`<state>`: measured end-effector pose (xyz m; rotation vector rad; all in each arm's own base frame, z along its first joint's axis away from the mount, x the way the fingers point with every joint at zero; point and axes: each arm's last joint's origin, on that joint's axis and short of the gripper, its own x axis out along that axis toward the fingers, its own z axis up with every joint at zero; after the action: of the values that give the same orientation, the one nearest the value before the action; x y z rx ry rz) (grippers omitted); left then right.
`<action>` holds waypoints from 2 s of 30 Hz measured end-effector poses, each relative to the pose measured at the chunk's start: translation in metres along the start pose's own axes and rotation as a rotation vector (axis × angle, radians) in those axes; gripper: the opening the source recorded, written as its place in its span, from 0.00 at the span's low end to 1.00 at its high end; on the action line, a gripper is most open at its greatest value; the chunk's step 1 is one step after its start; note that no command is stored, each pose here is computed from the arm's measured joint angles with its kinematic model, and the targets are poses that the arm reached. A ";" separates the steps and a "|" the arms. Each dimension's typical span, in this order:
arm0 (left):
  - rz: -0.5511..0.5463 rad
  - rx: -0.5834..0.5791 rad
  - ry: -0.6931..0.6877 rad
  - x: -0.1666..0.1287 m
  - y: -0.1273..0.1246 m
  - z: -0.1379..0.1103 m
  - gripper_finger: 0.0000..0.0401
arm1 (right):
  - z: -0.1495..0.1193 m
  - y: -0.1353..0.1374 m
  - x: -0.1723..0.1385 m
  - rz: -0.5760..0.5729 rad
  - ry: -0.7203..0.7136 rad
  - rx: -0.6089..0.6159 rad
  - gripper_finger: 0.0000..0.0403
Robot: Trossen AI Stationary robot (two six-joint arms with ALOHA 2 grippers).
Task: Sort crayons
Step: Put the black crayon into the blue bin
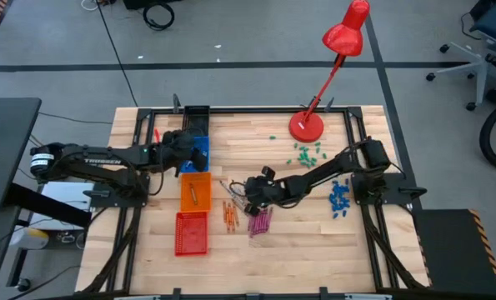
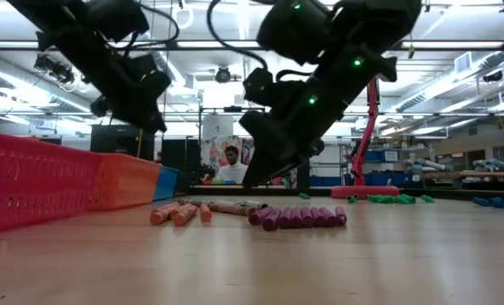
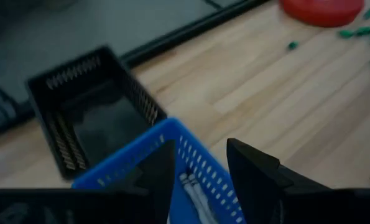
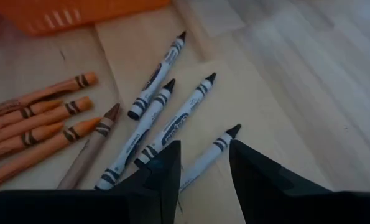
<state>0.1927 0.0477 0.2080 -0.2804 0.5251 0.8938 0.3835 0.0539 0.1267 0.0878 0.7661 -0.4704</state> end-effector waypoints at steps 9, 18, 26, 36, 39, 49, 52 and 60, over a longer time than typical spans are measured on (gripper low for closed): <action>-0.081 0.058 -0.047 -0.019 -0.016 0.011 0.39 | -0.009 0.000 0.004 -0.001 0.102 0.079 0.35; -0.092 0.089 -0.047 -0.021 -0.018 0.010 0.39 | -0.015 -0.001 0.001 0.030 0.204 0.085 0.35; -0.114 0.098 -0.046 -0.023 -0.021 0.008 0.39 | -0.018 -0.006 0.000 0.093 0.309 0.072 0.33; -0.114 0.098 -0.047 -0.023 -0.021 0.008 0.39 | -0.019 -0.007 0.001 0.137 0.344 0.060 0.18; -0.114 0.098 -0.047 -0.023 -0.021 0.008 0.39 | -0.018 -0.008 0.002 0.150 0.353 0.064 0.10; -0.140 0.120 -0.041 -0.022 -0.023 0.007 0.39 | -0.011 -0.013 -0.009 0.122 0.312 0.029 0.07; -0.146 0.116 -0.051 -0.022 -0.023 0.008 0.39 | -0.008 -0.017 -0.016 0.108 0.306 0.002 0.08; -0.175 0.126 -0.079 -0.025 -0.027 0.008 0.39 | 0.007 -0.020 -0.034 0.036 0.197 -0.026 0.09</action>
<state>0.2046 0.0185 0.2286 -0.1728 0.4739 0.6964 0.3580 0.0476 0.1565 0.1251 0.9620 -0.4209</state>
